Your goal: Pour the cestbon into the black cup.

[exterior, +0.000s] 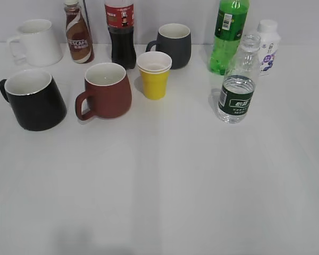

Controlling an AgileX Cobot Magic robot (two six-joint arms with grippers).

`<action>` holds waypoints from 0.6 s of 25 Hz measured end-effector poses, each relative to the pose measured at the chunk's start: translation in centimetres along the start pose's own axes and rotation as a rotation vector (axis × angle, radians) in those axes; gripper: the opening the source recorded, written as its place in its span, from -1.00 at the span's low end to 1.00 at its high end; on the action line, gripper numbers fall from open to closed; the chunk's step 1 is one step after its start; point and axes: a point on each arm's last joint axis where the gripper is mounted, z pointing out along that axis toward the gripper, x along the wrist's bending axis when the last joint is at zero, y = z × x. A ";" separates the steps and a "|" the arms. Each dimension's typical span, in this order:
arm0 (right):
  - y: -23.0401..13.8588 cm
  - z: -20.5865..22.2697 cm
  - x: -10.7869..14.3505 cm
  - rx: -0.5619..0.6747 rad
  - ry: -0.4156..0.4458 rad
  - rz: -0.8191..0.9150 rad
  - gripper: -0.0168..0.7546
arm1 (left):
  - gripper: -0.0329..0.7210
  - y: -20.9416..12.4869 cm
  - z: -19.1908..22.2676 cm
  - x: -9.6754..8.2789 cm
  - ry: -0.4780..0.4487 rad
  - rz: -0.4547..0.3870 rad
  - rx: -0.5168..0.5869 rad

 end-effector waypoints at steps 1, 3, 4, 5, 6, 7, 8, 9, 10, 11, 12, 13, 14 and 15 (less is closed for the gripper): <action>-0.5 0.2 0.0 0.001 0.000 -0.008 0.62 | -0.08 -0.3 0.0 0.0 -0.008 0.010 -0.024; -0.8 0.2 0.0 -0.034 0.000 -0.015 0.61 | -0.08 -1.0 0.3 0.1 -0.022 0.015 -0.054; -0.8 0.2 0.0 -0.045 0.000 -0.016 0.61 | -0.08 -1.2 0.4 0.1 -0.035 0.019 -0.076; -0.7 0.2 0.0 -0.060 -0.001 -0.017 0.60 | -0.08 -1.3 0.3 0.1 -0.051 0.025 -0.108; -0.7 0.2 0.0 -0.071 -0.001 -0.018 0.59 | -0.08 -1.5 0.3 0.0 -0.066 0.035 -0.124; -0.6 0.3 0.0 -0.085 -0.001 -0.018 0.59 | -0.08 -1.7 0.1 0.0 -0.081 0.043 -0.141; -0.5 0.5 0.0 -0.107 -0.001 -0.019 0.59 | -0.08 -1.7 0.0 -0.1 -0.090 0.054 -0.157; -0.5 0.8 0.0 -0.119 -0.001 -0.019 0.58 | -0.08 -1.8 -0.1 -0.1 -0.098 0.061 -0.169; -0.5 0.9 0.0 -0.126 -0.001 -0.019 0.59 | -0.08 -1.8 -0.2 -0.1 -0.102 0.063 -0.174; -0.4 1.0 0.0 -0.132 -0.001 -0.019 0.59 | -0.08 -1.8 -0.2 -0.1 -0.104 0.065 -0.179; -0.4 0.9 0.0 -0.137 -0.001 -0.019 0.58 | -0.08 -1.9 -0.3 -0.1 -0.105 0.068 -0.182; -0.3 0.9 0.0 -0.140 -0.001 -0.019 0.58 | -0.08 -1.9 -0.3 -0.1 -0.105 0.068 -0.183; -0.3 1.0 0.0 -0.143 -0.001 -0.019 0.58 | -0.08 -1.9 -0.3 -0.1 -0.105 0.070 -0.183; -0.3 0.9 0.0 -0.145 -0.001 -0.019 0.58 | -0.08 -1.9 -0.3 -0.1 -0.105 0.071 -0.183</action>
